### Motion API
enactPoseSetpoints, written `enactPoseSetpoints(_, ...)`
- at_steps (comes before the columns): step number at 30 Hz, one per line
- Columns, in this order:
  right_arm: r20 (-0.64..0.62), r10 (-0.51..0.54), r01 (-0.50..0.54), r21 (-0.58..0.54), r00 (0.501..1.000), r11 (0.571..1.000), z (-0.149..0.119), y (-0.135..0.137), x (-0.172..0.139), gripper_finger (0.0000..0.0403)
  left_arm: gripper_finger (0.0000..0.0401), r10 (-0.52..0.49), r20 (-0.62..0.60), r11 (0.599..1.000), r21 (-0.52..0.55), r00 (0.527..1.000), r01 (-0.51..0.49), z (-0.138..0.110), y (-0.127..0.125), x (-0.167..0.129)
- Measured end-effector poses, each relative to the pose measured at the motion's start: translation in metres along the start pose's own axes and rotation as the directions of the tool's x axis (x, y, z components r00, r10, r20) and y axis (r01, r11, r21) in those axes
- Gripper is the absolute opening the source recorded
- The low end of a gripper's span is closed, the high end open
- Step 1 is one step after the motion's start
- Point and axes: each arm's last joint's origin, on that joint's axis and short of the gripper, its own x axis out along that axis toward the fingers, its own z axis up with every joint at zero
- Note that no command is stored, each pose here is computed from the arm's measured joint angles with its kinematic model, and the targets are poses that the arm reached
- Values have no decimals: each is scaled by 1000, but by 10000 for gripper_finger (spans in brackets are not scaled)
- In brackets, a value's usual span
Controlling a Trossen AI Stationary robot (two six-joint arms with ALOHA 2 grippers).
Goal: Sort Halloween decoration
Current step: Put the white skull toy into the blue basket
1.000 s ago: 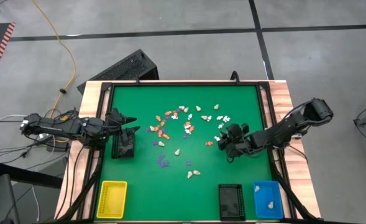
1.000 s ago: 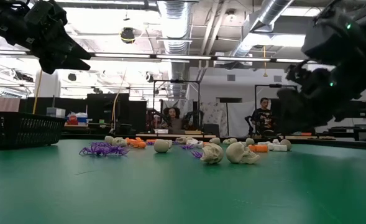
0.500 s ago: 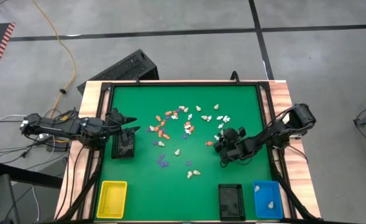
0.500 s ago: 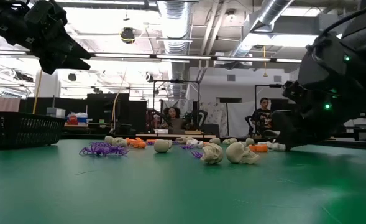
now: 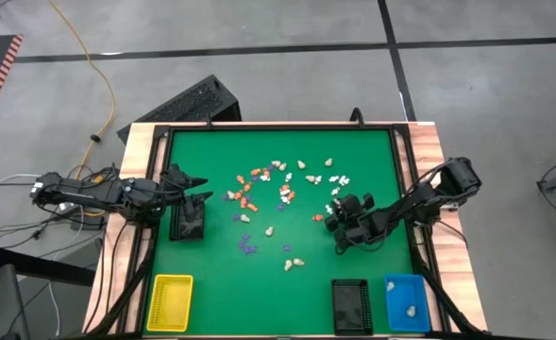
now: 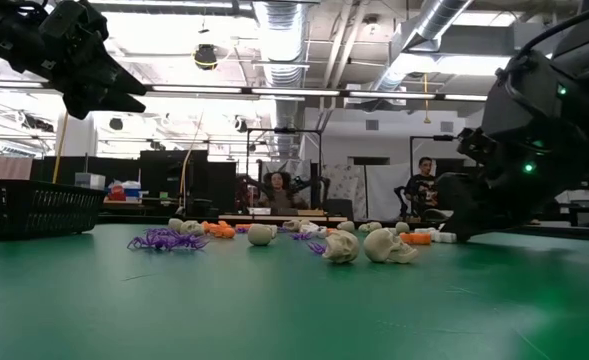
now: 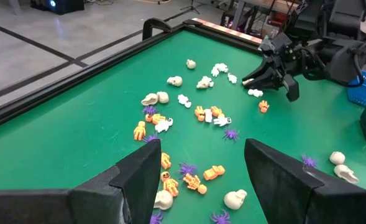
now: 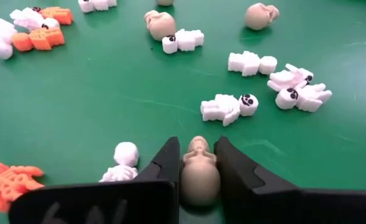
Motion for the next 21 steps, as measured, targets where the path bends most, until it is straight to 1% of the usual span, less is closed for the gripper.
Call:
enactPoseSetpoints(5, -3, 2, -2, -9, 1000, 1000, 11, 6, -6, 80, 221, 0, 0, 1000, 0, 1000, 0, 0, 0, 0)
enactPoseSetpoints(10, 28, 11, -10, -14, 1000, 1000, 32, 7, -20, 80, 221, -1, 0, 1000, 0, 1000, 1, 0, 0, 0)
enactPoseSetpoints(12, 43, 35, -34, -21, 998, 999, 43, 8, -27, 80, 221, -1, 0, 1000, 0, 1000, 1, 0, 0, 0)
enactPoseSetpoints(14, 48, 76, -74, -29, 996, 997, 55, 10, -35, 80, 221, -1, 0, 1000, -1, 1000, 1, 0, 0, 0)
enactPoseSetpoints(17, -8, 177, -178, -52, 984, 983, 70, 10, -48, 80, 221, -3, -1, 1000, -9, 1000, 3, 0, 0, 0)
enactPoseSetpoints(19, -64, 264, -267, -48, 962, 962, 80, 9, -57, 80, 221, -7, -2, 1000, -10, 1000, 7, 0, 0, 0)
enactPoseSetpoints(21, -129, 360, -365, -21, 924, 931, 87, 8, -65, 80, 221, -7, -2, 1000, -10, 1000, 7, 0, 0, 0)
